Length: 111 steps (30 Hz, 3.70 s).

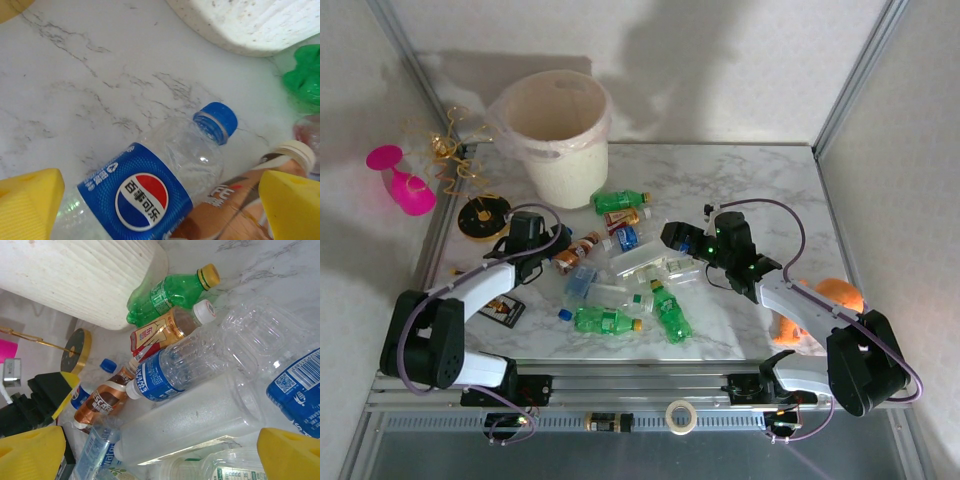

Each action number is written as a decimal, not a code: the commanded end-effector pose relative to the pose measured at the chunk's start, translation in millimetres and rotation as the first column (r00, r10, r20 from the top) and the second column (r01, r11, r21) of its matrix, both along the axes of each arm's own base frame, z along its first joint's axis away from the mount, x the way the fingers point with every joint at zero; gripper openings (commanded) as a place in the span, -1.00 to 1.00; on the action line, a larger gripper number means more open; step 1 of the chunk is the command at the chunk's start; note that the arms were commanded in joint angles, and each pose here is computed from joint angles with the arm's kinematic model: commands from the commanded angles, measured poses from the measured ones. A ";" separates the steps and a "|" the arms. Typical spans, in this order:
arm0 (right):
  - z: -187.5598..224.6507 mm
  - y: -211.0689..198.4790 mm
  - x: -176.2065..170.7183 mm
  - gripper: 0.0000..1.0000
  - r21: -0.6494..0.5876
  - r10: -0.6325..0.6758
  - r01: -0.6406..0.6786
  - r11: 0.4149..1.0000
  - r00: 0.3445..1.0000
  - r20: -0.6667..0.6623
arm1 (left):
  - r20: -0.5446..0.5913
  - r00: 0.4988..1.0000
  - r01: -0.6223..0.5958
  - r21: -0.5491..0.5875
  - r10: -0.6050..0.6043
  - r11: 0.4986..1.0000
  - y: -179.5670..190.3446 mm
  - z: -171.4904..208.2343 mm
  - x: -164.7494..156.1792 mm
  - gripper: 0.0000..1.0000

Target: Put the plastic bottles in the bin

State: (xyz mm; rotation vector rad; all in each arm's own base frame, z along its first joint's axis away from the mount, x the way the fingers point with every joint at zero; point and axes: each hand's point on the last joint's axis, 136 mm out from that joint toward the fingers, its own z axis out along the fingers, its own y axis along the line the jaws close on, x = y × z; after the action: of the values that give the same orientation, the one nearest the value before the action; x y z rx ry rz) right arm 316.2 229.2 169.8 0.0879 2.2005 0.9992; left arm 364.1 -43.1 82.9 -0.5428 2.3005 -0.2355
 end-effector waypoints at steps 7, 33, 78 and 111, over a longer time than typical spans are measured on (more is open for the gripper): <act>1.9 2.6 1.8 0.98 0.010 -0.001 0.001 1.000 1.000 0.006 | -0.047 0.999 0.007 0.010 -0.006 1.000 -1.6 -10.1 -9.8 0.92; 2.5 -1.7 2.5 0.98 -0.015 -0.016 0.016 1.000 1.000 0.012 | -0.132 0.990 -0.031 0.140 0.049 0.990 16.6 -44.0 -8.0 0.62; 23.3 -34.7 9.5 0.97 -0.106 -0.095 0.107 0.989 0.989 0.112 | 0.400 0.897 0.256 -0.120 -0.189 0.959 -128.6 121.3 -33.4 -0.98; 24.2 -40.3 -26.9 0.98 -0.019 -0.059 0.062 0.998 0.991 0.118 | 0.550 0.820 0.112 0.122 -0.162 0.986 -81.4 297.8 167.9 -1.00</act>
State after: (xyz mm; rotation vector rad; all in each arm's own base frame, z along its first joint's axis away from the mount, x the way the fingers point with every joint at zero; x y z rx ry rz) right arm 293.6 190.1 190.0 0.0866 2.0997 0.9022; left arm 521.5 -129.2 388.7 -0.2475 1.7021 -0.3429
